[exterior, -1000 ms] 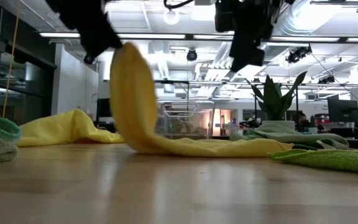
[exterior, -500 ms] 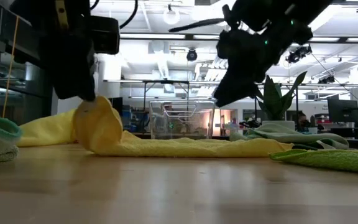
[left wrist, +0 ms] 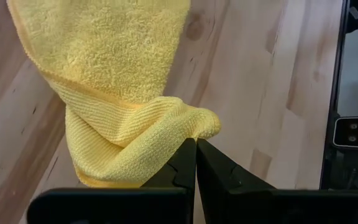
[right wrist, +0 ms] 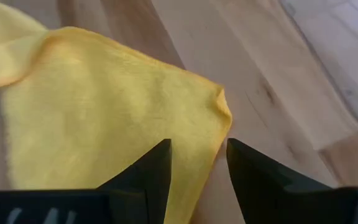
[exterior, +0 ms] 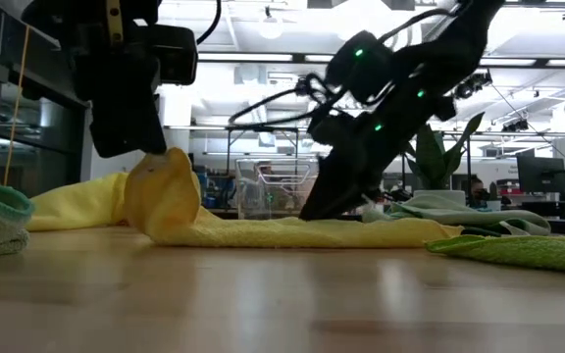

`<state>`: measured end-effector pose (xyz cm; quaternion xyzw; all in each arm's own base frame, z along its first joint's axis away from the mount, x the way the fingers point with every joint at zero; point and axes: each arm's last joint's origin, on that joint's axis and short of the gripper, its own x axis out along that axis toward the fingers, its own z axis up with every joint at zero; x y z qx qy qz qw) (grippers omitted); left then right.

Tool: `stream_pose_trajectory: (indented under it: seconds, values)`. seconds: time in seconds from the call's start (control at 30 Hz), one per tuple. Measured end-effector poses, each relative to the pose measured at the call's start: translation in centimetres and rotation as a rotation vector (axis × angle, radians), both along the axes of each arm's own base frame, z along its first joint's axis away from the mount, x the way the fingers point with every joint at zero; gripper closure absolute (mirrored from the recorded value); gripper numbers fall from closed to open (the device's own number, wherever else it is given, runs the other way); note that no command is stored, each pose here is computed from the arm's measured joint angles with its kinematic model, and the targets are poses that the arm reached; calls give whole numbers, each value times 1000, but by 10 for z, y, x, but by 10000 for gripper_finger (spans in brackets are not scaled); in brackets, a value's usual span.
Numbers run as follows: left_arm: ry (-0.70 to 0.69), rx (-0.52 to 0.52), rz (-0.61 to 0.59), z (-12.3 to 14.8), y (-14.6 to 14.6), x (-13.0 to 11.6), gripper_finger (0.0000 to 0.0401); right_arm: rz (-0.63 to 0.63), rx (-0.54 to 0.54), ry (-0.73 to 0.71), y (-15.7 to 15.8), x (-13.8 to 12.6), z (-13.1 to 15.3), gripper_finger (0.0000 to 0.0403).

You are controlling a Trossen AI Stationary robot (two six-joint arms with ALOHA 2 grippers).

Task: Fold microfiber towels
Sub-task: Fold the right yellow towel

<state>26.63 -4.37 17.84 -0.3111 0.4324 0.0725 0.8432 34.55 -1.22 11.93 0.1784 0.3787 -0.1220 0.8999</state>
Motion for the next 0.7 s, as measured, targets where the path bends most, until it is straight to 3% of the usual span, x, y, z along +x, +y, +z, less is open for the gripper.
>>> stream_pose_trajectory:
  seconds: [0.23,0.4,0.47,0.7]
  values:
    - [0,-16,17,0,0,0,401,-95,55,30,0,12,-9,282]
    - [-5,-34,6,2,0,0,401,-96,46,46,4,9,-5,372]
    - [-24,-61,-11,7,2,-1,401,-73,69,28,6,8,3,393]
    - [-130,-69,-14,34,19,-11,401,15,31,-57,7,-11,64,397]
